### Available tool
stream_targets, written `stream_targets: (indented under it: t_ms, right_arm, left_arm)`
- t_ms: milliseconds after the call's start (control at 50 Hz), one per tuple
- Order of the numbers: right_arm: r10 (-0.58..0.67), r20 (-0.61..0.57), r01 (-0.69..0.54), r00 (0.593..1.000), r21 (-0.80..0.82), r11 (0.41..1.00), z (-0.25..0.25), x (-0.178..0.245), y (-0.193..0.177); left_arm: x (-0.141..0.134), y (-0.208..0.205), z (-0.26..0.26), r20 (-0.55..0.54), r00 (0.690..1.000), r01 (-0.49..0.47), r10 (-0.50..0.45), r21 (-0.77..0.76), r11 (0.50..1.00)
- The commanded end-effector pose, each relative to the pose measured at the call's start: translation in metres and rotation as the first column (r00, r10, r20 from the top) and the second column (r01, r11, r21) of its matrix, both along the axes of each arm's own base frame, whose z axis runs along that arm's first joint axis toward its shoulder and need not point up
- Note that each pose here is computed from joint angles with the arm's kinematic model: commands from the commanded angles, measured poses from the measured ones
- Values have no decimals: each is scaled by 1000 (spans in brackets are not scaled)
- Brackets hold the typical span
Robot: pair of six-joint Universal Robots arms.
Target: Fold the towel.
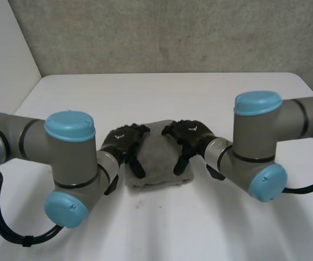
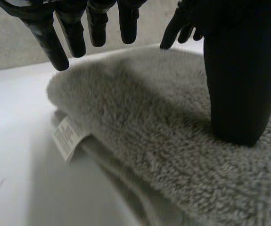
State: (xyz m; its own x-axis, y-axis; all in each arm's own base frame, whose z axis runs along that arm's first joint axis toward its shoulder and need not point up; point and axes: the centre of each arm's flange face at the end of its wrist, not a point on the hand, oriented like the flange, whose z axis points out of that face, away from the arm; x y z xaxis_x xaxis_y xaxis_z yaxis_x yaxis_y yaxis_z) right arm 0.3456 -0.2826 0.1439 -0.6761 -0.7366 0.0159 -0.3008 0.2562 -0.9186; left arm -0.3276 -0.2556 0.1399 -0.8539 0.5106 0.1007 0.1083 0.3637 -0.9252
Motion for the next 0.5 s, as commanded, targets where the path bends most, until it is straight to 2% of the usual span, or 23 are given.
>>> stream_targets:
  t_ms: [20, 100, 140, 180, 200, 240, 260, 280, 300, 320, 340, 360, 400, 500]
  right_arm:
    - [-30, -94, 22, 995, -87, 996, -6, 0, -8]
    - [-43, -54, 35, 998, -145, 989, 24, -2, -8]
    - [-60, 21, 63, 998, -203, 977, 65, -6, -5]
    - [-76, 58, 87, 995, -223, 971, 83, -11, -4]
    - [-76, 58, 87, 995, -223, 971, 83, -11, -4]
    - [-121, 128, 152, 984, -262, 953, 118, -20, 2]
    - [-122, 129, 152, 984, -262, 953, 119, -21, 2]
    - [-159, 165, 201, 973, -286, 937, 137, -28, 4]
    - [-212, 192, 265, 958, -311, 913, 154, -39, 4]
    - [-213, 193, 265, 958, -311, 912, 154, -39, 4]
    - [-267, 221, 331, 938, -337, 882, 172, -52, 3]
    - [-268, 221, 331, 938, -337, 881, 172, -52, 3]
    - [-351, 265, 432, 898, -381, 818, 202, -73, 9]
    - [-420, 263, 494, 869, -392, 776, 220, -99, 15]
  left_arm:
    - [0, -2, 0, 89, 995, 45, -38, -84, 995]
    - [1, -3, 26, 60, 998, 41, -32, -144, 989]
    - [2, -2, 45, 35, 999, 36, -30, -184, 982]
    - [7, 1, 89, -22, 1000, 15, -22, -275, 961]
    - [7, 1, 89, -23, 999, 15, -22, -275, 961]
    - [16, 7, 136, -86, 996, -18, -15, -369, 929]
    - [16, 7, 136, -87, 996, -18, -15, -370, 929]
    - [25, 9, 159, -118, 993, -46, -4, -416, 908]
    - [25, 9, 159, -119, 993, -46, -4, -417, 908]
    - [36, 8, 181, -147, 989, -82, 16, -457, 886]
    - [51, 6, 198, -166, 985, -124, 48, -481, 868]
    - [51, 6, 198, -166, 985, -124, 49, -482, 868]
    - [77, 6, 221, -172, 979, -180, 108, -489, 853]
    - [96, 9, 237, -148, 977, -207, 156, -457, 865]
